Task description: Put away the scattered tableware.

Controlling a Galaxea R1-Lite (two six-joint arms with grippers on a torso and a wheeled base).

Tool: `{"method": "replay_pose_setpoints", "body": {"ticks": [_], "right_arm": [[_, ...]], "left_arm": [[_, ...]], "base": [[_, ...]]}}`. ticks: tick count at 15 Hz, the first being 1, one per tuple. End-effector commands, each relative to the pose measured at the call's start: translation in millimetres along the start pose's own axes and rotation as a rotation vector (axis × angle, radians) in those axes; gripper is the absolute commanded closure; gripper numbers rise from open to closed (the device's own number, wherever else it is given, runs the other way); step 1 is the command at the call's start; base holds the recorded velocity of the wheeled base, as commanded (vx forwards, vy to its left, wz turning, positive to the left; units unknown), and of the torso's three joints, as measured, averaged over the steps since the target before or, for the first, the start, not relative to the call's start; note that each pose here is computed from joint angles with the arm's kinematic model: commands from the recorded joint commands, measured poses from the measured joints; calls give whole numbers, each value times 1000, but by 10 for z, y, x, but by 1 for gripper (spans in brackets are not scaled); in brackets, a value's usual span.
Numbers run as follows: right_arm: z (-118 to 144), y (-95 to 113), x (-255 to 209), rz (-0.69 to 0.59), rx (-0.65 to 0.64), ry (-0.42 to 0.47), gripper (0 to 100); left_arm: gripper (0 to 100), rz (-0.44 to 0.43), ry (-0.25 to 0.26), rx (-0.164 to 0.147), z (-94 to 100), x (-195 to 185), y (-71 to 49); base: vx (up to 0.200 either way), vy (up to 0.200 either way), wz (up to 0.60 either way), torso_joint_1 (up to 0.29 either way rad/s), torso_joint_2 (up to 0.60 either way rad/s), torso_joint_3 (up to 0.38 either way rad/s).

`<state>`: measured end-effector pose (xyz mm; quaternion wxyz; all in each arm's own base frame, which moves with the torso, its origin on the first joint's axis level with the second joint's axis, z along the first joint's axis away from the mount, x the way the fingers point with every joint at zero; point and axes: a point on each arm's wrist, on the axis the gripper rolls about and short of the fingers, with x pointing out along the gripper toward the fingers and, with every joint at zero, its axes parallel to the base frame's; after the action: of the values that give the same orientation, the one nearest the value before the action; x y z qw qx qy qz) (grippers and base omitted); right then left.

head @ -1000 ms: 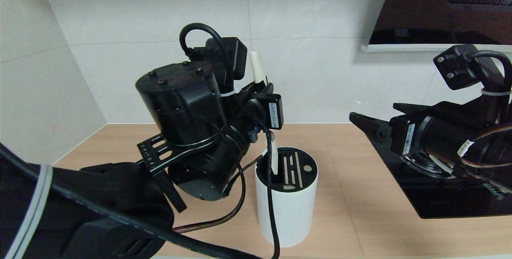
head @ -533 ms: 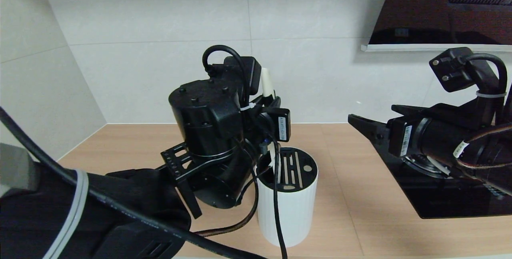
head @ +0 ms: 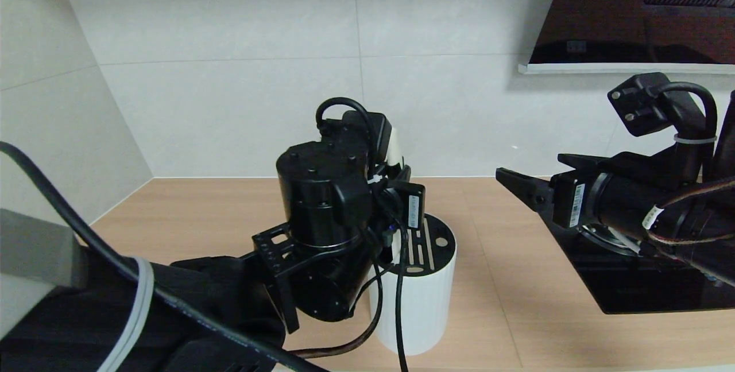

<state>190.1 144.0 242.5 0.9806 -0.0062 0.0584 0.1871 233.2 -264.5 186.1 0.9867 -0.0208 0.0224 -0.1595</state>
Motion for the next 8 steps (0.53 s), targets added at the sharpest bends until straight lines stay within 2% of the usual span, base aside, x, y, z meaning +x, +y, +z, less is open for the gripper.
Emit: {"method": "replay_pose_setpoints", "body": {"ticks": [1, 8], "right_arm": [[-6, 4, 8, 0, -1, 3, 0], [-11, 3, 8, 0, -1, 5, 0]], "left_arm": [[100, 1, 43, 24, -173, 61, -38], [100, 0, 135, 84, -531, 119, -83]], "base": [[0, 0, 0, 0, 0, 0], [0, 0, 0, 0, 0, 0]]}}
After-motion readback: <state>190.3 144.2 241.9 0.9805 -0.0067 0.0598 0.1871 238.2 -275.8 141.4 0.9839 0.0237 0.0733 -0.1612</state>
